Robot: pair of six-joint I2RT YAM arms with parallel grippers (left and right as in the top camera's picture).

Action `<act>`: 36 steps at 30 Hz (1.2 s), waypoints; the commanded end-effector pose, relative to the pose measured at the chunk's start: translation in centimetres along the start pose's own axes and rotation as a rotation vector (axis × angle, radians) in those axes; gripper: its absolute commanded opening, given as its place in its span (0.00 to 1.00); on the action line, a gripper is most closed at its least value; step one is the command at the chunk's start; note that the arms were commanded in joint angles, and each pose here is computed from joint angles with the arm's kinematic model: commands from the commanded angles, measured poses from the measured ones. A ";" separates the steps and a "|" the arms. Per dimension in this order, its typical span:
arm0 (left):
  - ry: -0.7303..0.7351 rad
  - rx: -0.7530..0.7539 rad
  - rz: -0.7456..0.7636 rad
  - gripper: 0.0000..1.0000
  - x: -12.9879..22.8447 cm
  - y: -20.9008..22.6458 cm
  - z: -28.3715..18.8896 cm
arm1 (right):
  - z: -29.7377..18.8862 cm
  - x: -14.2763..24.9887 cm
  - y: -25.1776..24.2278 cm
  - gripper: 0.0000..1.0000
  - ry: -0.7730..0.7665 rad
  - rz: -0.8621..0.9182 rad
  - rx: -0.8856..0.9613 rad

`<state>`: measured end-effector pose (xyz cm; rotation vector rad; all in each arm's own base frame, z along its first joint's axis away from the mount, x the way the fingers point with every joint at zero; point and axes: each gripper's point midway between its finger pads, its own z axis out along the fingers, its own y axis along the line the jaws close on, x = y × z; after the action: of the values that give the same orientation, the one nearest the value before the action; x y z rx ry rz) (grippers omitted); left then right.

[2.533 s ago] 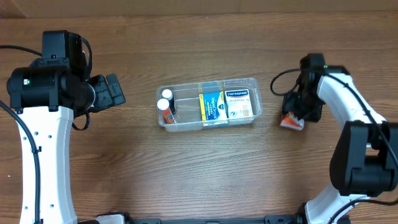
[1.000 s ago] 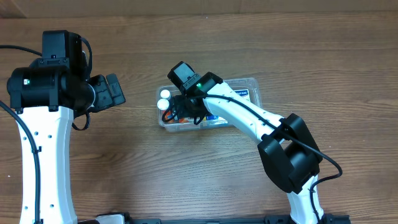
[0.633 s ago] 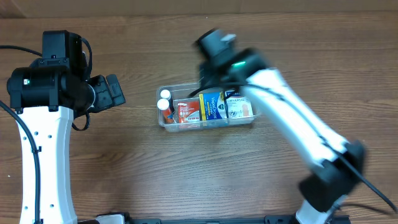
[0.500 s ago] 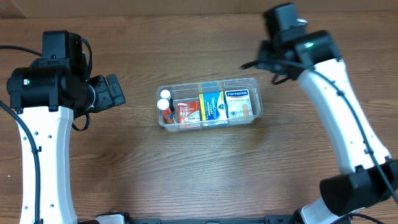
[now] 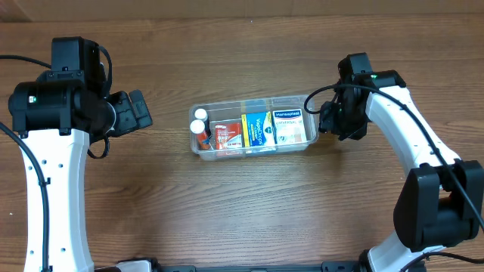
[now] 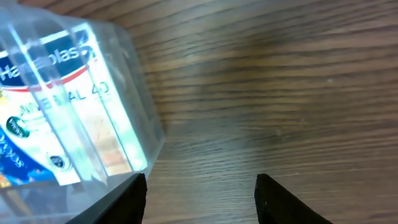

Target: Pack container

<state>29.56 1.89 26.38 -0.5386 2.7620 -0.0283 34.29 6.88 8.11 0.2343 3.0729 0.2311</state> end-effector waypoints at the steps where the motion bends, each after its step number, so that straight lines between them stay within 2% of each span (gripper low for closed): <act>1: 0.004 -0.001 0.019 1.00 -0.1 0.1 0.2 | -0.2 0.7 1.7 0.59 0.026 -0.072 -0.096; 3: 0.004 -0.001 0.019 1.00 -0.1 0.1 0.2 | -0.2 0.8 1.7 0.59 0.029 -0.071 -0.095; 5: 0.001 0.000 0.019 1.00 -0.2 0.0 0.2 | -0.2 0.3 1.4 0.69 0.007 -0.072 -0.075; 9: -0.051 0.016 0.049 1.00 -1.4 -0.4 0.1 | -2.7 -5.0 -1.1 0.79 -0.204 -0.033 0.087; 10: -0.100 0.029 0.087 1.00 -2.6 -0.8 0.0 | -4.2 -6.6 -1.1 0.87 -0.269 -0.030 0.097; 11: -0.141 0.041 0.108 1.00 -3.6 -1.2 -0.1 | -5.5 -8.0 -0.9 1.00 -0.324 -0.028 0.096; 13: -0.275 0.078 0.135 1.00 -7.1 -2.4 -0.4 | -9.3 -11.7 0.4 1.00 -0.485 -0.035 0.065; 14: -0.291 0.108 0.143 1.00 -7.9 -3.2 0.0 | -10.5 -12.8 0.9 1.00 -0.539 -0.037 0.050; 16: -0.267 0.171 0.202 1.00 -8.5 -4.8 1.6 | -12.1 -14.2 1.0 1.00 -0.604 -0.031 0.031; 18: -0.203 0.135 0.198 1.00 -8.8 -4.6 4.6 | -12.5 -14.4 -0.4 1.00 -0.603 0.000 0.039; 20: -0.073 0.081 0.194 1.00 -7.1 -3.6 7.3 | -12.3 -13.1 -1.7 1.00 -0.545 0.047 0.025; 23: -0.038 0.116 0.266 1.00 -6.3 -4.3 7.5 | -13.8 -11.0 -2.4 1.00 -0.516 0.067 0.004; 27: -0.126 0.157 0.276 1.00 -6.0 -4.6 4.1 | -17.3 -7.5 -2.9 1.00 -0.610 0.116 -0.005; 29: -0.199 0.185 0.282 1.00 -4.4 -4.3 2.1 | -17.8 -5.2 -3.3 1.00 -0.667 0.122 -0.017; 31: -0.258 0.216 0.286 1.00 -1.3 -3.5 1.3 | -17.6 -1.3 -4.3 1.00 -0.736 0.122 -0.019; 36: -0.437 0.248 0.298 1.00 6.7 -0.7 -0.4 | -16.8 5.6 -5.9 1.00 -0.853 0.121 -0.036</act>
<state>27.67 -0.69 25.49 -0.0980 2.4095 -0.1553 29.43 -0.23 23.81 0.3846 2.2691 0.1428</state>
